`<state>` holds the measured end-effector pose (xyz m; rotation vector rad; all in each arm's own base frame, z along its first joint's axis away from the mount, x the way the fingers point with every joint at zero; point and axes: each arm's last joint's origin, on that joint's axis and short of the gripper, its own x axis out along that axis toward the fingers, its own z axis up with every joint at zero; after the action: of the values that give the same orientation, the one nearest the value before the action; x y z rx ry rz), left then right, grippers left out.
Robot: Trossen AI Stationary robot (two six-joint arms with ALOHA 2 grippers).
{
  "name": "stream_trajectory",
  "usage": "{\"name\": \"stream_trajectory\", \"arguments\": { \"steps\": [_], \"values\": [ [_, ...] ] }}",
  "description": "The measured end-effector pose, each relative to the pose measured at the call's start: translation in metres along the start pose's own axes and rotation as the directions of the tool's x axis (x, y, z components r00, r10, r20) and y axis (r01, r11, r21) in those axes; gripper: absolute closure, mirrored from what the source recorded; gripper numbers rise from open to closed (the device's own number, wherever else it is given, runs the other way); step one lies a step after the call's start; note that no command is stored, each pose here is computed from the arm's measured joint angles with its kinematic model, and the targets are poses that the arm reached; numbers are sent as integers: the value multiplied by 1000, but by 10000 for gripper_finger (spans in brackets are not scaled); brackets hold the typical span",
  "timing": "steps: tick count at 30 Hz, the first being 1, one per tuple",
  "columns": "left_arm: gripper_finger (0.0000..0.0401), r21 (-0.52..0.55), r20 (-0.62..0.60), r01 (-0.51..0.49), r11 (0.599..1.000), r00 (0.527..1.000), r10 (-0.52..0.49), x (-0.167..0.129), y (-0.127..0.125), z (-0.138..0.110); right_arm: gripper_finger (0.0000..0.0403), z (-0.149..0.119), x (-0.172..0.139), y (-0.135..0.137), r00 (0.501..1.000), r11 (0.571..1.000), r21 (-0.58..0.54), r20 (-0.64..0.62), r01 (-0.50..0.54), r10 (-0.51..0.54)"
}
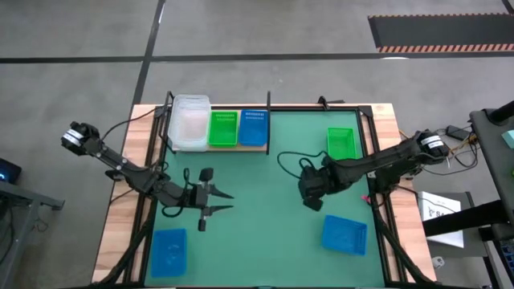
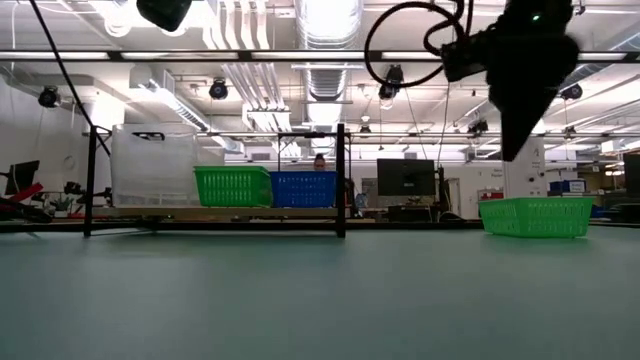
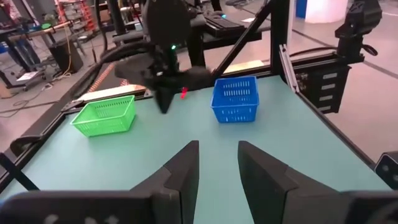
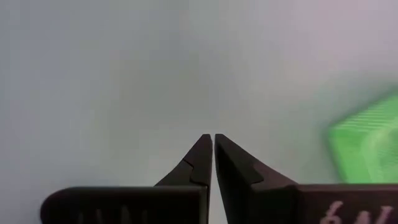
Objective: Stack baskets on shelf by color
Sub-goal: Stack the right blue bin on top of the other blue bin on the shelf
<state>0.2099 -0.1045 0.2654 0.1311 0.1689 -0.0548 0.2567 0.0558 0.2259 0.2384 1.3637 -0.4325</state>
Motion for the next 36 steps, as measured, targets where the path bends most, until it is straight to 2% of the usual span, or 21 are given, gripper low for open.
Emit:
{"name": "stream_trajectory", "arguments": {
  "steps": [2, 5, 9, 11, 13, 16, 19, 21, 25, 29, 36],
  "values": [
    [305, 3, -7, 0, 1000, 1000, 0, 0, 0, -1, 374, -3, -4, 5, 991, 991, -55, -54, -125, 122],
    [305, 8, -8, 0, 1000, 1000, 0, 0, 0, 0, 348, -10, -13, 15, 949, 951, -71, -121, -300, 290],
    [305, 49, 2, -7, 999, 1000, 7, -1, 1, 1, 306, -27, -17, 24, 881, 927, 71, -292, -369, 373],
    [305, 48, 14, -16, 999, 1000, 15, -3, 2, 3, 287, -37, -20, 29, 844, 920, 171, -366, -352, 391],
    [305, 42, 25, -19, 999, 1000, 18, -5, 3, 5, 273, -47, -23, 34, 837, 930, 164, -406, -329, 368],
    [305, 37, 33, -19, 999, 999, 18, -7, 4, 7, 259, -68, -25, 49, 844, 933, -11, -429, -361, 322],
    [305, 47, 33, -20, 999, 999, 18, -7, 4, 7, 256, -85, -28, 60, 910, 935, -179, -342, -307, 233],
    [305, 63, 32, -20, 998, 999, 18, -7, 4, 7, 257, -90, -29, 62, 952, 941, -242, -250, -238, 177],
    [305, 84, 33, -21, 996, 999, 18, -6, 4, 7, 265, -91, -29, 64, 988, 947, -288, -99, -140, 117],
    [305, 88, 35, -21, 996, 999, 18, -7, 4, 7, 270, -84, -27, 69, 990, 927, -350, -16, -135, 138],
    [305, 93, 27, -20, 995, 999, 17, -7, 4, 6, 271, -76, -8, 74, 997, 889, -452, -37, -76, 67]
  ]
}}
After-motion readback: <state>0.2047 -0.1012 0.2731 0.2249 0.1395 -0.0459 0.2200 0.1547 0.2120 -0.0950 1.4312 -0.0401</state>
